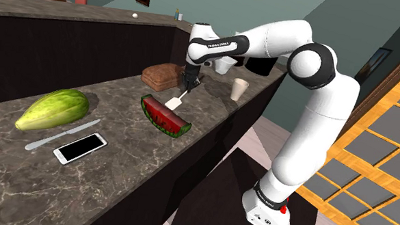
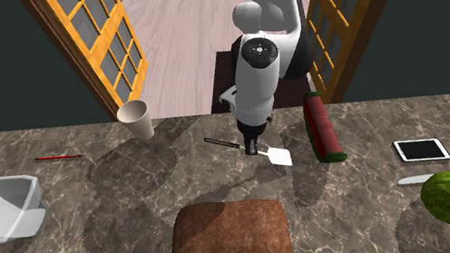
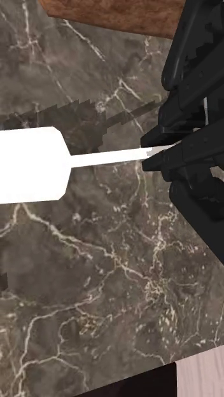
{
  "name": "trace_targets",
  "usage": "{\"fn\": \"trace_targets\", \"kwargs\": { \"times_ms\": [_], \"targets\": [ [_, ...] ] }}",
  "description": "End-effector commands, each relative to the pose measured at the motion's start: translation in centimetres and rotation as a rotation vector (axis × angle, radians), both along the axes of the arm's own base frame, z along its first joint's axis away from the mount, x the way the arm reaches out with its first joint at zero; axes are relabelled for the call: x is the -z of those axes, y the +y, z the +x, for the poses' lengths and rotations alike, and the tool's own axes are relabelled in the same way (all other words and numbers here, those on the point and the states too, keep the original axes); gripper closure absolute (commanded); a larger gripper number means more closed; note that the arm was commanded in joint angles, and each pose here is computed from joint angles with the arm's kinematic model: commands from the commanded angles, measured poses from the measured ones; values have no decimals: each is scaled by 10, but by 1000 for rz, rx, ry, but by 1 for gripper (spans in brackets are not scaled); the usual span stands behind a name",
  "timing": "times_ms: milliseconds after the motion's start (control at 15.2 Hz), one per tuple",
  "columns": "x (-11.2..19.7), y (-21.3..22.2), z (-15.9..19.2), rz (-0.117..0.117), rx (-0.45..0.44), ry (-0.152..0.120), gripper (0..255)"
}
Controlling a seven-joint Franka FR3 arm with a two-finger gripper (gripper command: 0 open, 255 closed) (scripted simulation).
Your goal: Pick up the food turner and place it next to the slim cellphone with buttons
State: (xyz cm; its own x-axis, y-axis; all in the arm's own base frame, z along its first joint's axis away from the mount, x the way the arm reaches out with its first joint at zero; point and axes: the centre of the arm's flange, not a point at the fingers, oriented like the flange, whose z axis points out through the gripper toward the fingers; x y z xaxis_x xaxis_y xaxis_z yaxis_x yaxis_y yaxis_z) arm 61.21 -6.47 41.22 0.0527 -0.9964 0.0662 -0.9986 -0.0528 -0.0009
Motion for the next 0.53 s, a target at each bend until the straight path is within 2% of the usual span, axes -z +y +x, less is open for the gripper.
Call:
{"fn": "trace_targets", "kwargs": {
  "times_ms": [0, 462],
  "targets": [
    [-10, 1, 1, 0, 0, 0, 255],
    [-11, 92, 11, 0, 0, 0, 255]
  ]
}}
